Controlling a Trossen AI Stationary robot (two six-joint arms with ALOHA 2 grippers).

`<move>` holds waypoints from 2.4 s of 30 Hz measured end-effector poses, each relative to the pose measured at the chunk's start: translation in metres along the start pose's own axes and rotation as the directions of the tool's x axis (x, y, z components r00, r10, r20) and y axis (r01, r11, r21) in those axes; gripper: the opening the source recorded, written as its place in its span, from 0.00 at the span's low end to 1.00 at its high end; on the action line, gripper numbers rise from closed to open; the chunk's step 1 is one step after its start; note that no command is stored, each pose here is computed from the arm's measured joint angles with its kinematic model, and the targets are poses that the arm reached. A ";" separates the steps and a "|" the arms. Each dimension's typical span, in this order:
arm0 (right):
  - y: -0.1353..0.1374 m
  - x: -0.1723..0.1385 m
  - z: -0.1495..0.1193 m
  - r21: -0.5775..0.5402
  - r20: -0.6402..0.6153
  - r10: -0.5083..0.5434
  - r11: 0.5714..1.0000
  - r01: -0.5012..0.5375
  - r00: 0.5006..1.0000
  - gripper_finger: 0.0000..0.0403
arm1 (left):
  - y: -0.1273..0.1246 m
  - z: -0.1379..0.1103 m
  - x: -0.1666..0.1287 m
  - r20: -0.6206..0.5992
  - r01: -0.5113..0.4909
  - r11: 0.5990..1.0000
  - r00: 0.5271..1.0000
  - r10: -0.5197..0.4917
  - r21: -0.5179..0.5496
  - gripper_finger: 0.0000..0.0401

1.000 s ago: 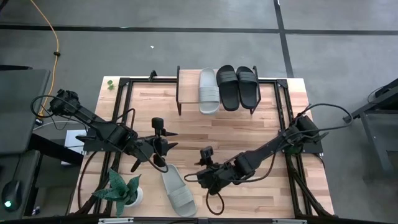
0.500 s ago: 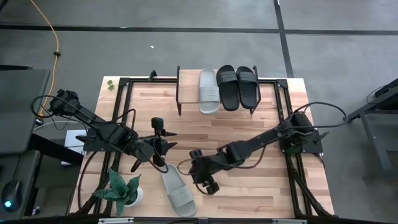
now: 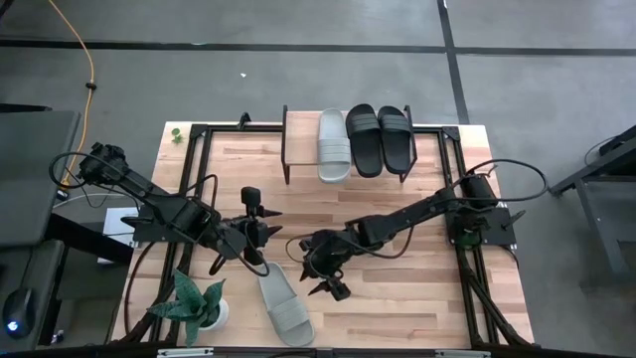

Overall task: Pick and place slides into the shelf
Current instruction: Put the gray slide on the shelf

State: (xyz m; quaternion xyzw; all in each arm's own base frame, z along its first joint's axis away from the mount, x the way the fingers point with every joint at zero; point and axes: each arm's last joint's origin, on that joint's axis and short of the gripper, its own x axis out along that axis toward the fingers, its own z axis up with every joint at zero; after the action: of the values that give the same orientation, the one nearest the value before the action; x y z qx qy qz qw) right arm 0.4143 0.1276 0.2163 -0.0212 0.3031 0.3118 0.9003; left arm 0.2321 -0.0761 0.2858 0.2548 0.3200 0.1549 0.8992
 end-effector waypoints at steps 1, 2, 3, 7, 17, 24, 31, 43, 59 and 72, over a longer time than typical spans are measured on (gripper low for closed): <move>0.000 0.000 -0.001 -0.003 0.009 -0.001 1.000 0.001 1.000 0.49 | 0.000 0.000 0.000 0.000 0.000 1.000 1.000 0.000 0.000 0.39; 0.000 0.001 -0.001 -0.002 0.011 0.000 1.000 0.000 1.000 0.49 | 0.000 0.000 0.000 0.000 0.000 1.000 1.000 0.000 0.000 0.39; 0.000 0.001 -0.002 0.005 0.008 -0.001 1.000 0.001 1.000 0.49 | 0.000 0.000 0.000 0.000 0.000 1.000 1.000 0.000 0.000 0.39; -0.001 0.001 -0.002 0.020 0.008 -0.013 1.000 0.013 1.000 0.49 | 0.000 0.000 0.000 0.001 0.000 1.000 1.000 0.000 0.000 0.39; -0.013 0.031 -0.023 0.106 -0.023 0.024 0.994 -0.022 0.999 0.49 | 0.000 0.001 0.000 0.012 0.000 0.998 1.000 0.001 -0.059 0.39; -0.013 0.038 -0.024 0.139 -0.007 0.029 0.990 -0.028 1.000 0.49 | 0.000 0.001 0.000 0.010 0.002 0.992 1.000 -0.001 -0.128 0.39; 0.002 0.044 -0.019 0.116 0.014 0.051 0.992 -0.052 0.999 0.49 | 0.000 0.001 0.000 0.011 0.016 0.989 1.000 -0.015 -0.144 0.39; -0.006 0.056 -0.030 0.128 0.018 0.040 0.991 -0.042 0.999 0.49 | 0.000 0.001 0.000 0.014 0.016 0.989 1.000 -0.014 -0.147 0.39; -0.019 0.074 -0.034 0.166 0.050 0.113 0.979 -0.120 0.992 0.49 | 0.000 0.001 0.000 0.012 0.013 0.989 1.000 -0.011 -0.144 0.39; -0.021 0.102 -0.033 0.169 0.020 0.205 0.964 -0.205 0.979 0.49 | 0.000 0.001 0.000 0.013 0.013 0.989 1.000 -0.011 -0.145 0.39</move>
State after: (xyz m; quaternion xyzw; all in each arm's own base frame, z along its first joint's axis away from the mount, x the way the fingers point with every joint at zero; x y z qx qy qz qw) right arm 0.4723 0.1590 0.1290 0.0877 0.3284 0.3762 0.8620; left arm 0.2330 -0.0767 0.2867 0.1878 0.3041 0.1709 0.9182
